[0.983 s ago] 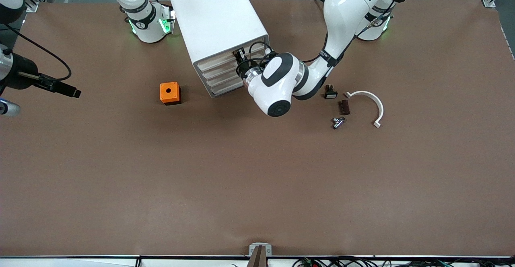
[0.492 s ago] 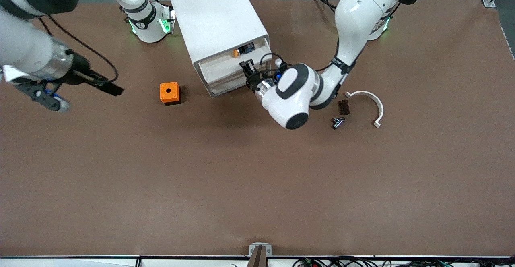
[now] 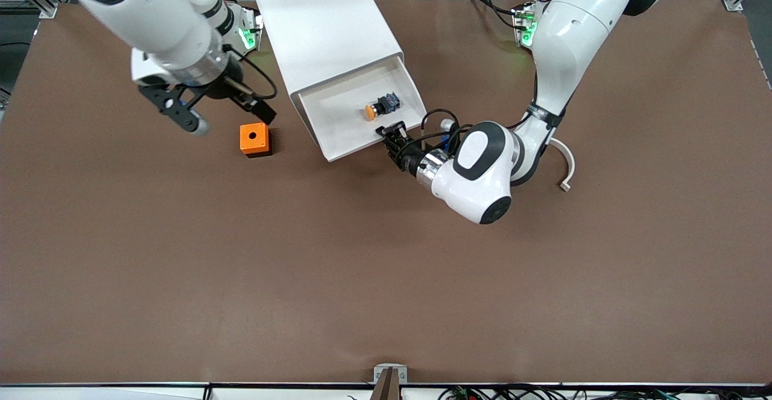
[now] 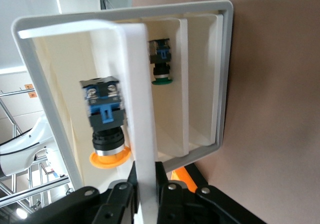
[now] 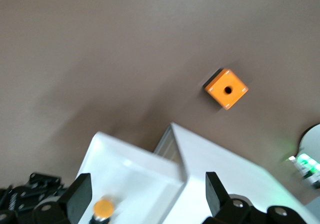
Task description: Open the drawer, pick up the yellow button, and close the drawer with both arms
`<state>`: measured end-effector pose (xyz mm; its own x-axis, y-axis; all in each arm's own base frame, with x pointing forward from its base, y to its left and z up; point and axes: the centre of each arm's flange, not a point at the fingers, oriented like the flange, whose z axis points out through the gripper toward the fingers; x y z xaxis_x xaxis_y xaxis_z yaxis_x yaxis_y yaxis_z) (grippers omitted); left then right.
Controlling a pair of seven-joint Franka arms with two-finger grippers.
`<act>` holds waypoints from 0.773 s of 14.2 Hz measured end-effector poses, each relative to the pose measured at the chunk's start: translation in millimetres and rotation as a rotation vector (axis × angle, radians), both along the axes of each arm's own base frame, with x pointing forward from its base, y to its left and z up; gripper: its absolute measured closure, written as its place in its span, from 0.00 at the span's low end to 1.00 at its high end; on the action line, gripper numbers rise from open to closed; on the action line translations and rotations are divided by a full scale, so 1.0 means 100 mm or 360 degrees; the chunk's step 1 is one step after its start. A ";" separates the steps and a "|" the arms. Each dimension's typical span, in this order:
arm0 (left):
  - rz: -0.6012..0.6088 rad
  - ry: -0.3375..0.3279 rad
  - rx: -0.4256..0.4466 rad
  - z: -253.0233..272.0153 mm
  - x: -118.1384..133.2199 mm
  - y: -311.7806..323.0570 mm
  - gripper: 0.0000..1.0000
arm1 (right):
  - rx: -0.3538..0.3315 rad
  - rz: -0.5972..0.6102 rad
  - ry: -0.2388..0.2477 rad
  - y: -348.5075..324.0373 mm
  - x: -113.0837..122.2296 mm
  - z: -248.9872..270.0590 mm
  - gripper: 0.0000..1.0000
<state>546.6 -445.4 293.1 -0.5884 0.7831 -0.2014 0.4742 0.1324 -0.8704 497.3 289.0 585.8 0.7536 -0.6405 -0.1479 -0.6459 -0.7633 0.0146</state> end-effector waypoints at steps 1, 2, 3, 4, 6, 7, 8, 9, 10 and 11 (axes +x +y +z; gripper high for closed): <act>0.0025 -0.0048 -0.0014 0.00 0.05 0.01 0.73 | 0.0004 -0.0027 -0.0017 0.17 -0.08 0.01 0.00; 0.0042 -0.0075 -0.0022 0.01 0.10 0.04 0.63 | 0.0009 -0.0051 -0.0031 0.33 -0.16 0.02 0.00; 0.0055 -0.0088 -0.0027 0.02 0.14 0.07 0.51 | 0.0013 -0.0066 -0.0040 0.49 -0.25 0.03 0.00; 0.0067 -0.0097 -0.0031 0.03 0.18 0.11 0.41 | 0.0014 -0.0069 -0.0044 0.62 -0.34 0.03 0.00; 0.0090 -0.0130 -0.0048 0.08 0.29 0.21 0.20 | 0.0020 -0.0102 -0.0056 0.88 -0.50 0.02 0.00; 0.0094 -0.0168 -0.0055 0.10 0.36 0.29 0.08 | 0.0019 -0.0125 -0.0060 1.01 -0.57 -0.02 0.00; 0.0088 -0.0223 -0.0055 0.13 0.45 0.40 0.01 | 0.0010 -0.0151 -0.0063 1.15 -0.63 -0.09 0.00; 0.0072 -0.0293 -0.0048 0.15 0.56 0.54 0.00 | -0.0006 -0.0174 -0.0066 1.29 -0.69 -0.18 0.00; 0.0044 -0.0375 -0.0030 0.17 0.66 0.70 0.00 | -0.0021 -0.0194 -0.0068 1.43 -0.75 -0.29 0.00; 0.0009 -0.0455 -0.0016 0.19 0.75 0.83 0.00 | -0.0033 -0.0213 -0.0067 1.57 -0.81 -0.39 0.00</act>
<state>621.7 -361.9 311.9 -0.5110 0.7771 -0.3675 0.6999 0.1280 -0.7027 416.6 445.8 546.5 0.6665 -0.7383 -0.1033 -0.7423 -0.6701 0.0001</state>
